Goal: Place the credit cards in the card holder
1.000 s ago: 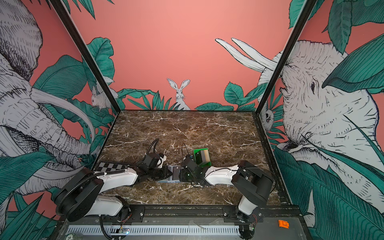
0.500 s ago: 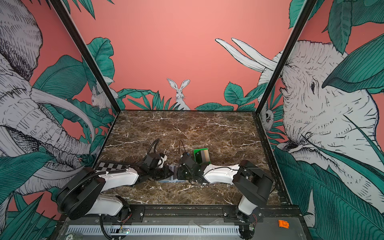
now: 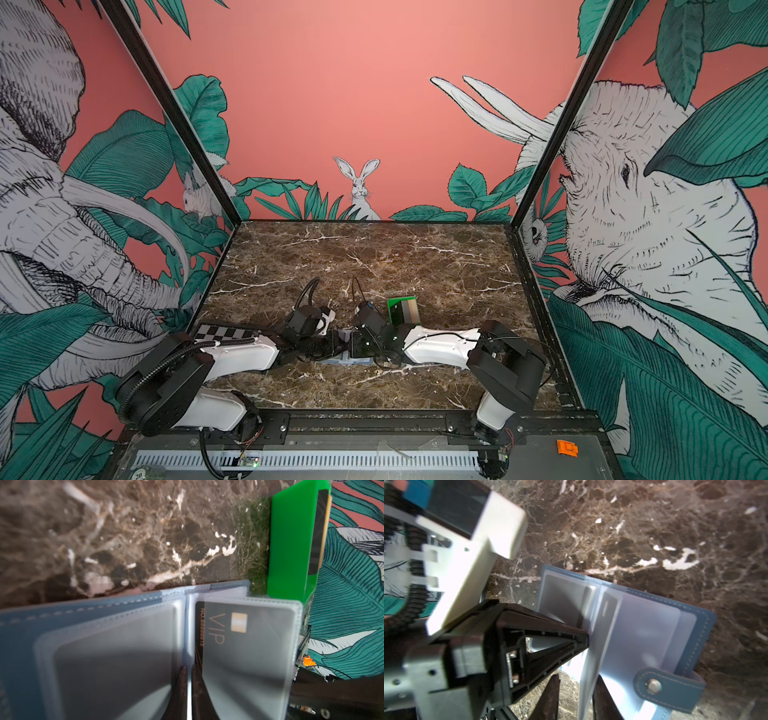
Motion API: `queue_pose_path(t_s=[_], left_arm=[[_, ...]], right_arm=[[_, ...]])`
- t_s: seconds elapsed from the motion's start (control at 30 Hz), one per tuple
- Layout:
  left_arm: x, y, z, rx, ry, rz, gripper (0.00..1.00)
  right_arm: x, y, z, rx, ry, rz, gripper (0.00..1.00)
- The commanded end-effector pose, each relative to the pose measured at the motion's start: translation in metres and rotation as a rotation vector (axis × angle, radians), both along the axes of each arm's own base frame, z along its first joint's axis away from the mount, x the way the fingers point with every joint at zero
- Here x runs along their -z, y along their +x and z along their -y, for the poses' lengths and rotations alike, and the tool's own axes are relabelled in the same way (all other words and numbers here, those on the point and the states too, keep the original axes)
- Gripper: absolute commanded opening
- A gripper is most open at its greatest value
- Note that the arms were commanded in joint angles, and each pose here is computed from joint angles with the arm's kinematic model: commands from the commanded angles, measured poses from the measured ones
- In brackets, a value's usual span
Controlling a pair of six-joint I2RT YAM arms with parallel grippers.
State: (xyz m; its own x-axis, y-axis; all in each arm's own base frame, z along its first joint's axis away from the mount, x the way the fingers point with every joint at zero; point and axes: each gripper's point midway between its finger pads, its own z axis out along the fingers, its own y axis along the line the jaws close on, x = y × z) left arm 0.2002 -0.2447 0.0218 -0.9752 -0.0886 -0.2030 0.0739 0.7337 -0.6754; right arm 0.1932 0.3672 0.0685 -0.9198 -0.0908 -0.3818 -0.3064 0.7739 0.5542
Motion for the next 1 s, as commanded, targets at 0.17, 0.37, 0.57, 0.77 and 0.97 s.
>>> queue_pose_path(t_s=[0.17,0.37,0.57,0.77,0.97], left_arm=[[0.005,-0.008,-0.004,-0.011,-0.004,-0.034,0.09],[-0.002,-0.003,-0.006,-0.031,-0.033,-0.027,0.09],[-0.01,0.002,-0.014,-0.057,-0.063,-0.023,0.09],[-0.018,0.004,-0.032,-0.087,-0.069,-0.006,0.09],[-0.026,0.004,-0.042,-0.117,-0.068,0.024,0.1]], right_arm=[[-0.012,-0.001,-0.009,-0.029,0.035,0.027,0.31],[-0.012,-0.002,-0.012,-0.034,0.039,0.027,0.32],[-0.013,-0.002,-0.015,-0.037,0.037,0.032,0.32],[-0.016,-0.001,-0.021,-0.048,0.037,0.035,0.32],[-0.021,-0.001,-0.04,-0.087,0.048,0.034,0.32]])
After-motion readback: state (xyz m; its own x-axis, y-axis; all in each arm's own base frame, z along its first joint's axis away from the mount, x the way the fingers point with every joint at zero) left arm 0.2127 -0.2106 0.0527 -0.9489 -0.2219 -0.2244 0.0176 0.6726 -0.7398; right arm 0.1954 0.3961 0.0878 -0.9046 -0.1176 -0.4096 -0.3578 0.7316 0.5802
